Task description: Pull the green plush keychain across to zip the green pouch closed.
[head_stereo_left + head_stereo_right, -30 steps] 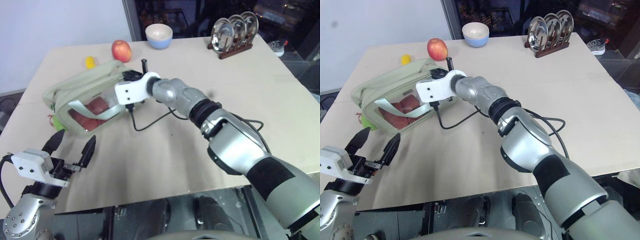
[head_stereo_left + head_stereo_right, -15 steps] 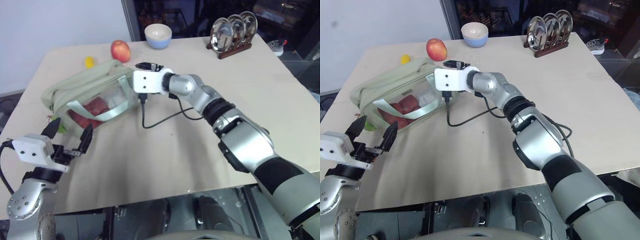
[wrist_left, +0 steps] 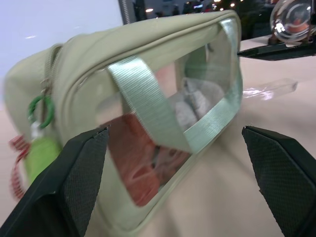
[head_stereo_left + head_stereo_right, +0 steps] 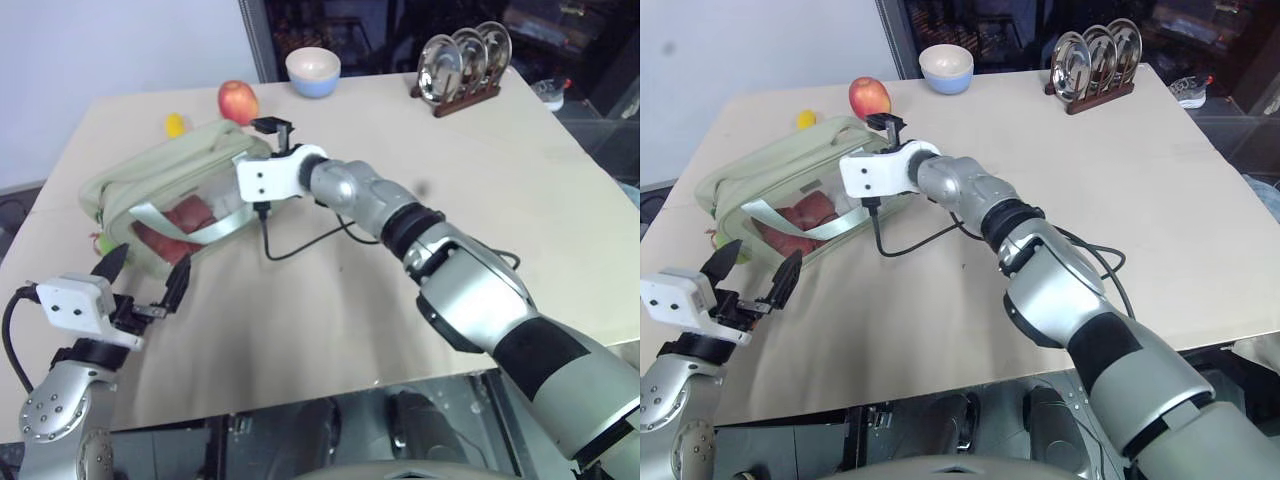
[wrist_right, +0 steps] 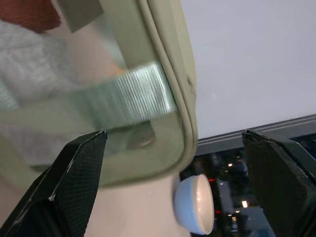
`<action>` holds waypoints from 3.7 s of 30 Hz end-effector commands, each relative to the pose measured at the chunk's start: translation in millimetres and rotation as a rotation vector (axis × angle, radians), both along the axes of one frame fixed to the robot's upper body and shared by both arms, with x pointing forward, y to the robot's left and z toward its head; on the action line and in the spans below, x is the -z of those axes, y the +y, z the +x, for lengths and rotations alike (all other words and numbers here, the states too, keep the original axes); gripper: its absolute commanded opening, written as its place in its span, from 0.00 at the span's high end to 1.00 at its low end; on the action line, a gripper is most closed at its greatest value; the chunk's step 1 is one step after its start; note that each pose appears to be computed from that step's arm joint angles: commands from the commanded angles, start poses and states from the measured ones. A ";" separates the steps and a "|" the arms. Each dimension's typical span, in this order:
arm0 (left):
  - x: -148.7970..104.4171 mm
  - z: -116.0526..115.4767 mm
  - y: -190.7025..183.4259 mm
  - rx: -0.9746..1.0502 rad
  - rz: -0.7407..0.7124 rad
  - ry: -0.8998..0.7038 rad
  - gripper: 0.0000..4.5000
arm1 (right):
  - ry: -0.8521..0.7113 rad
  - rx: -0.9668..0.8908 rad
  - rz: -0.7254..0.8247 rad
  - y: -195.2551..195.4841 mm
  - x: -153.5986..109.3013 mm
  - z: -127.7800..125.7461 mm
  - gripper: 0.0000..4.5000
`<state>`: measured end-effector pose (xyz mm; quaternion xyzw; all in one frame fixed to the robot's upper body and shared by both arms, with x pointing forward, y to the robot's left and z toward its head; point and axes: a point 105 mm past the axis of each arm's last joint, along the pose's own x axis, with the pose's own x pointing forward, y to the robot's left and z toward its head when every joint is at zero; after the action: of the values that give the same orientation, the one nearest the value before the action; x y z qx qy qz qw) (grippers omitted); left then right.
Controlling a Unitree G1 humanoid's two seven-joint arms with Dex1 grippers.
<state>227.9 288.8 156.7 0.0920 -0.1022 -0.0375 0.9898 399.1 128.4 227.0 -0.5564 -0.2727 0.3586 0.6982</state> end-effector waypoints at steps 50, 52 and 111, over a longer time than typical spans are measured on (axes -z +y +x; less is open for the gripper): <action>-7.9 -11.3 0.4 -0.038 0.024 -0.049 0.00 | 1.272 -0.403 0.631 37.5 -12.4 -61.4 0.48; -11.3 -11.1 -2.0 -0.029 0.050 -0.057 0.00 | 1.079 -0.419 0.571 28.4 -14.5 -60.6 0.48; -108.9 124.1 -32.4 0.311 0.983 0.419 0.28 | 0.701 -0.231 0.556 -230.1 -14.9 -135.4 0.00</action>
<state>350.9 255.4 250.0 0.5028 0.1346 -0.2634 0.8122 269.2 -99.3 230.9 -0.1492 -0.1443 0.5202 0.8284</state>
